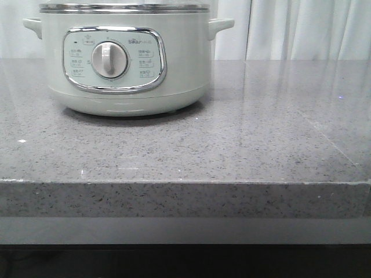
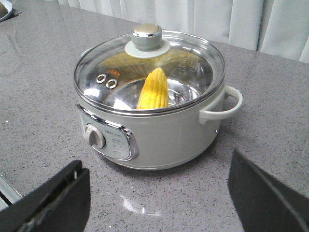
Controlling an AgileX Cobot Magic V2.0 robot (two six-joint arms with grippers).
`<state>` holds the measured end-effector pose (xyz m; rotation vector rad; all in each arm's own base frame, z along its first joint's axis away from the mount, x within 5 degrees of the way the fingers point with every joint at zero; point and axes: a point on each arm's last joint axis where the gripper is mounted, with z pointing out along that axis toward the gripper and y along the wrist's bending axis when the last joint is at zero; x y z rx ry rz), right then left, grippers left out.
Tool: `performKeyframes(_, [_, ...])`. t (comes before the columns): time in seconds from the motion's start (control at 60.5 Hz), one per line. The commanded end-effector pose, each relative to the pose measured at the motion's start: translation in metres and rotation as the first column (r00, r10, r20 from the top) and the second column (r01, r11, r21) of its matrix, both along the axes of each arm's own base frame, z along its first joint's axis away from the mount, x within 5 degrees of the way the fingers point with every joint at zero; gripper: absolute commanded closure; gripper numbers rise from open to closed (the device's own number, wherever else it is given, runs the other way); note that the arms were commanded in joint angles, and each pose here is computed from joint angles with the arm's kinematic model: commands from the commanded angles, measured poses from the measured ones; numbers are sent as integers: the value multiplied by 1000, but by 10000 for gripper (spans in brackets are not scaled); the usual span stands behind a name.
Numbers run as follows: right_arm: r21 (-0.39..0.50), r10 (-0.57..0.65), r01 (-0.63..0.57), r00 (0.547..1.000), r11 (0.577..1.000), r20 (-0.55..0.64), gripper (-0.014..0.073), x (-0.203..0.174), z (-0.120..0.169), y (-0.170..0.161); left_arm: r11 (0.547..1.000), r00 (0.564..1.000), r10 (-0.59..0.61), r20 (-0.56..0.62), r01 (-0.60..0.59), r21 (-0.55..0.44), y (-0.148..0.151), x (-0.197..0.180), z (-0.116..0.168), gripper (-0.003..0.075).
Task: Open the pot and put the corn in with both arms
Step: 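Release the lid knob and raise the left gripper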
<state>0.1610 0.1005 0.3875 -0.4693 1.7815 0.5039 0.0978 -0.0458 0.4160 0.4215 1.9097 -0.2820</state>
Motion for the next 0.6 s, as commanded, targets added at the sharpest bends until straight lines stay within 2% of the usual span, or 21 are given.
performKeyframes(0.0, [62, -25, 20, 995, 998, 93, -2, -2, 18, -3, 999, 996, -3, 93, 6, -36, 5, -10, 0, 281])
performKeyframes(0.198, [50, -18, 14, 997, 999, 76, -2, -2, 16, -3, 1000, 996, 1, 86, 0, -17, 12, -23, -23, 281])
performKeyframes(0.364, [40, -10, 8, 998, 999, 58, 25, -3, 14, -2, 1000, 996, 2, 84, -1, -13, 12, -23, -25, 295])
performKeyframes(0.43, [36, -7, 6, 999, 999, 52, 106, -3, 13, -2, 1000, 996, 2, 84, -1, -13, 12, -23, -25, 360])
performKeyframes(0.579, [20, 3, -4, 1000, 1000, 26, 398, -4, 11, -2, 1000, 996, 2, 84, -1, -13, 12, -23, -25, 535])
